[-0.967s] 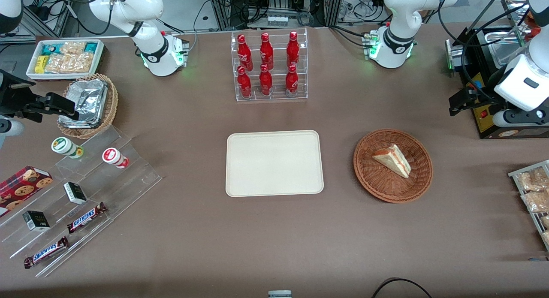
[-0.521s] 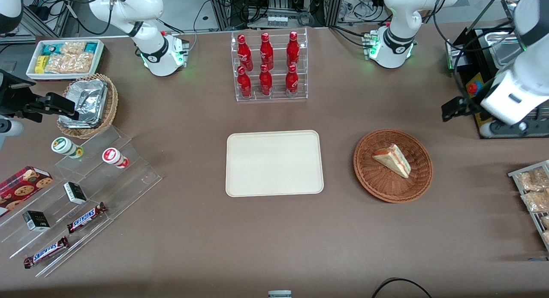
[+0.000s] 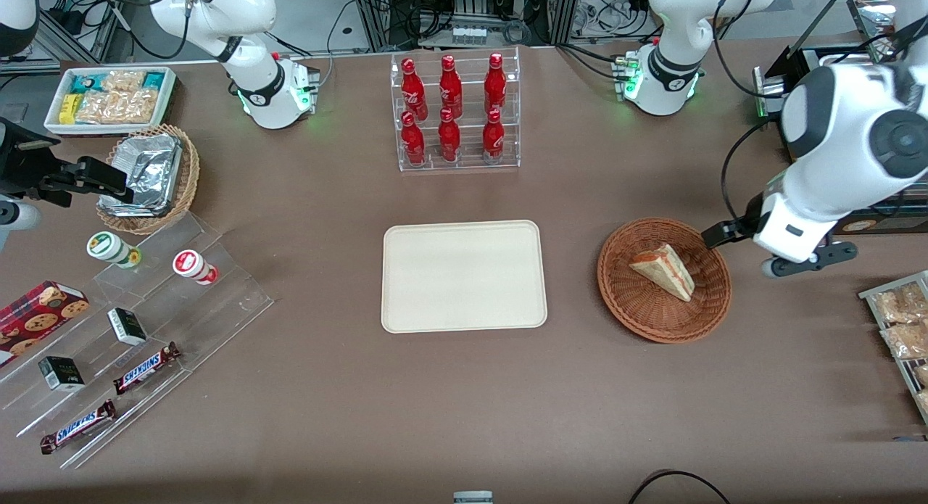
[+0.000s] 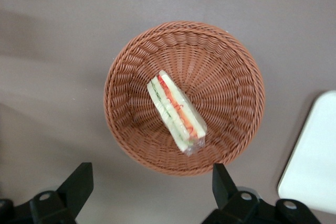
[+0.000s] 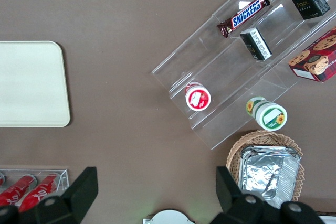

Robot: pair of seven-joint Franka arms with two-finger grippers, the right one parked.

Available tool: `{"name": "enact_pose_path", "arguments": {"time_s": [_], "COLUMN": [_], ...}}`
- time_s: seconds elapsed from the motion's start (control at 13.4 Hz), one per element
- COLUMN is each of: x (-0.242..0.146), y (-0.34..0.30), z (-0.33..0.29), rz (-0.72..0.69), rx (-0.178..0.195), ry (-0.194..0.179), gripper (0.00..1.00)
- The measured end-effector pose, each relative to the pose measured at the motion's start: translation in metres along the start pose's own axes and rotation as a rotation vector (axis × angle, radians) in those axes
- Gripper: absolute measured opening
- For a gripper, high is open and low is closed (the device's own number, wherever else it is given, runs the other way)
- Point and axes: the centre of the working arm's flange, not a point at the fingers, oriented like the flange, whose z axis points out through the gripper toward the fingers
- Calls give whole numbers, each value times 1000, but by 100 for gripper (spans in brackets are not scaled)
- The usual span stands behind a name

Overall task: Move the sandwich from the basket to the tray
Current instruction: 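Lower the left gripper over the wrapped sandwich and close on it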

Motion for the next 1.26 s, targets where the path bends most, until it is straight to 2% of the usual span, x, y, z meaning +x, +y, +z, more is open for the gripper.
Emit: {"name": "enact_pose_path", "arguments": {"time_s": [0.3, 0.52, 0.67, 0.89, 1.26], "x": [-3, -10, -16, -21, -18], "y": [2, 24, 30, 29, 31], "z": [42, 76, 99, 129, 169], "rz": [-320, -461, -490, -497, -516], "rx": [-29, -56, -64, -50, -52], "ry": [27, 44, 46, 22, 7], "gripper": [100, 100, 100, 100, 100]}}
